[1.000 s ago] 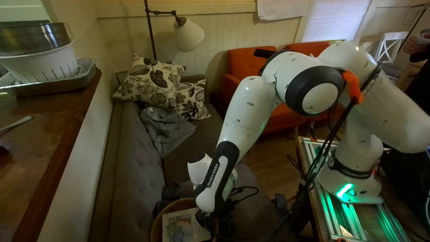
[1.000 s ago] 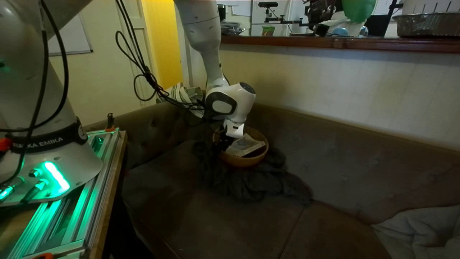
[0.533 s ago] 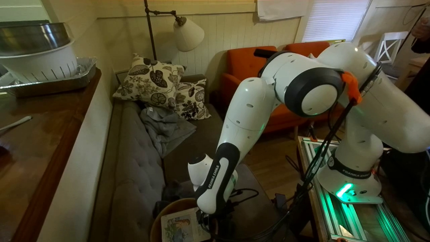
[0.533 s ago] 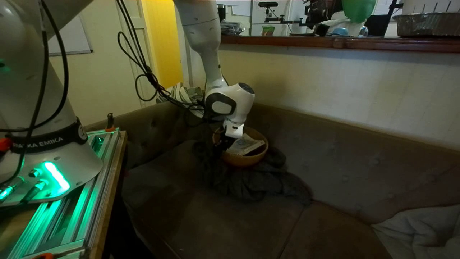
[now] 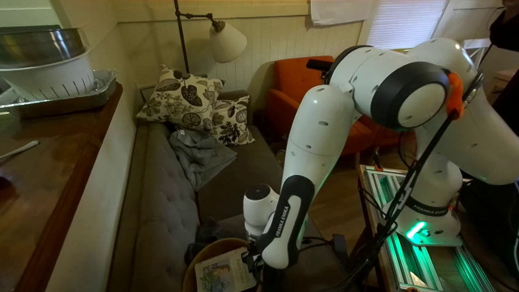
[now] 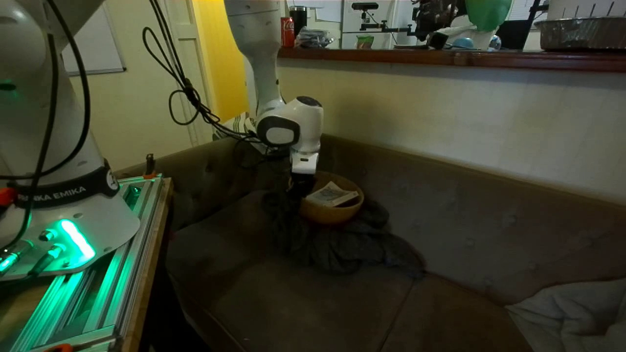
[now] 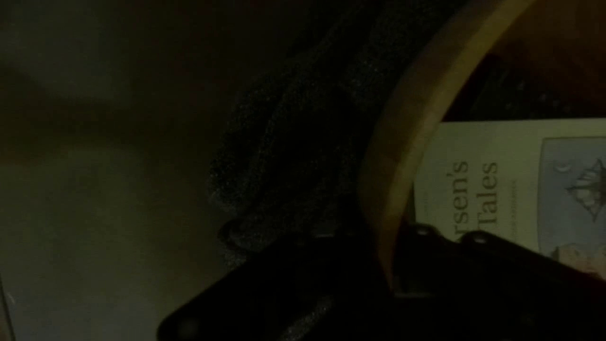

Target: Pick the bowl and put it on the shelf

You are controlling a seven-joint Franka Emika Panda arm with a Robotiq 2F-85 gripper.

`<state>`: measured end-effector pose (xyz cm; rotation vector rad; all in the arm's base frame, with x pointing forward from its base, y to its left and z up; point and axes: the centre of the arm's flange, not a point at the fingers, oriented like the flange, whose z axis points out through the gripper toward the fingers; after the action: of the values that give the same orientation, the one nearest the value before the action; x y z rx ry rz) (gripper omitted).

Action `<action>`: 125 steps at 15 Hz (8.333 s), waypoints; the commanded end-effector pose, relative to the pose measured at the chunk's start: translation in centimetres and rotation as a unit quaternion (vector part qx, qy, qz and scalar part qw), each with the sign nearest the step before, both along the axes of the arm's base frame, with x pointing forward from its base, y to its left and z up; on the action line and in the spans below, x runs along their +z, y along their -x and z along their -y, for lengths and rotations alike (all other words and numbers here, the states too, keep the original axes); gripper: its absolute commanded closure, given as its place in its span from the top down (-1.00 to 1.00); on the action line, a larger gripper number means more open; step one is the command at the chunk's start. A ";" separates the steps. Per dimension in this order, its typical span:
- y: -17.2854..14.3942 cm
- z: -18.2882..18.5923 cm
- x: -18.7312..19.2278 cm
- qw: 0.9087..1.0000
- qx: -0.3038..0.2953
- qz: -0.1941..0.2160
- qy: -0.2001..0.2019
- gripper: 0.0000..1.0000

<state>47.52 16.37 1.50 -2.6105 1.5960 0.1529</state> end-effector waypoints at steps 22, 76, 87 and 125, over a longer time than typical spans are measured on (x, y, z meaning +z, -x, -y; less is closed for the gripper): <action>7.0 5.9 18.0 0.982 -0.124 0.142 0.008 -0.72; 1.2 16.9 37.7 0.935 -0.063 0.341 0.075 -0.93; -2.4 17.7 46.4 0.888 -0.150 0.434 0.033 -0.93; -3.7 16.6 42.9 0.908 -0.105 0.403 0.032 -0.93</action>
<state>51.18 -0.32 43.70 -2.0406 1.5776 -0.8617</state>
